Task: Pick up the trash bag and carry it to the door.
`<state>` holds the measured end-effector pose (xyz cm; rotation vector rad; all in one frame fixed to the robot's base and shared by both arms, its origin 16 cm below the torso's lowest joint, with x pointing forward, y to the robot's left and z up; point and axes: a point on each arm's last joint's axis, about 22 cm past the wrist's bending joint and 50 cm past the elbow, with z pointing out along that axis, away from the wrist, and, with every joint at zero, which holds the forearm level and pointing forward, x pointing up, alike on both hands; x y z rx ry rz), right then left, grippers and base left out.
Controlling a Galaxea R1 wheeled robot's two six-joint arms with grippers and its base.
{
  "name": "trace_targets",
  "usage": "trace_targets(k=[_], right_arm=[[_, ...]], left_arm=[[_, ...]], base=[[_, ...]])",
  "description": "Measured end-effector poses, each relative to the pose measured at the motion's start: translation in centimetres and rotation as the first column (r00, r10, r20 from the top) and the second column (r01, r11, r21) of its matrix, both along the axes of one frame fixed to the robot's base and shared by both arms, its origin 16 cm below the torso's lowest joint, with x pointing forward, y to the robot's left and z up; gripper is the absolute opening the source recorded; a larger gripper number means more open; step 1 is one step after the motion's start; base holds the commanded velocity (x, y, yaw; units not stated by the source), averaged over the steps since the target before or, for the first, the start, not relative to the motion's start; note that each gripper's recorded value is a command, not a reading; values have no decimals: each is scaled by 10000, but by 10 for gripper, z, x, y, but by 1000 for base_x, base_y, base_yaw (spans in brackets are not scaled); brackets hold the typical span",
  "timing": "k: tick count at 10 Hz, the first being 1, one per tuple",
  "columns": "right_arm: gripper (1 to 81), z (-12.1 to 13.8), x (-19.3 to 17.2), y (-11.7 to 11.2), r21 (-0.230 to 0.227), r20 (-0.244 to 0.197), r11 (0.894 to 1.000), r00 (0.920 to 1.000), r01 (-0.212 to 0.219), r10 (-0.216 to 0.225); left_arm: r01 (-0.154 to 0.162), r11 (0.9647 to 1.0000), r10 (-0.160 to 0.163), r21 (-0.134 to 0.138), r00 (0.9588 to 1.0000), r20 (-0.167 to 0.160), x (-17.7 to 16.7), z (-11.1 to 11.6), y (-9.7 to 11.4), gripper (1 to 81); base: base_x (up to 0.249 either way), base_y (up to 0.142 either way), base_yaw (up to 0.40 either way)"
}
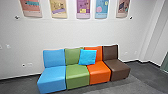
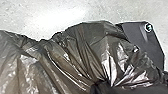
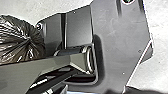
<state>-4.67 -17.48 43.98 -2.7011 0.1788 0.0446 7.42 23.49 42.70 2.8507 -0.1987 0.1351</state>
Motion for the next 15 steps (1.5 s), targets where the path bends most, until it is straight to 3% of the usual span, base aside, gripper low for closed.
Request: trace_targets(k=[5,8,15], right_arm=[[811,-3,1,5,-71,45,10000,10000,-44,44],[811,-5,0,3,-173,38,9998,10000,-49,50],[811,-5,0,3,-173,36,9998,10000,-49,50]], left_arm=[[-29,9995,28,311,10000,30,-1,-4,0,10],[161,9994,-164,300,9998,80,-1,-4,-3,10],[168,9993,-170,332,9998,60,-2,-4,0,10]], base=[[0,0,0],[0,0,0],[0,0,-15]])
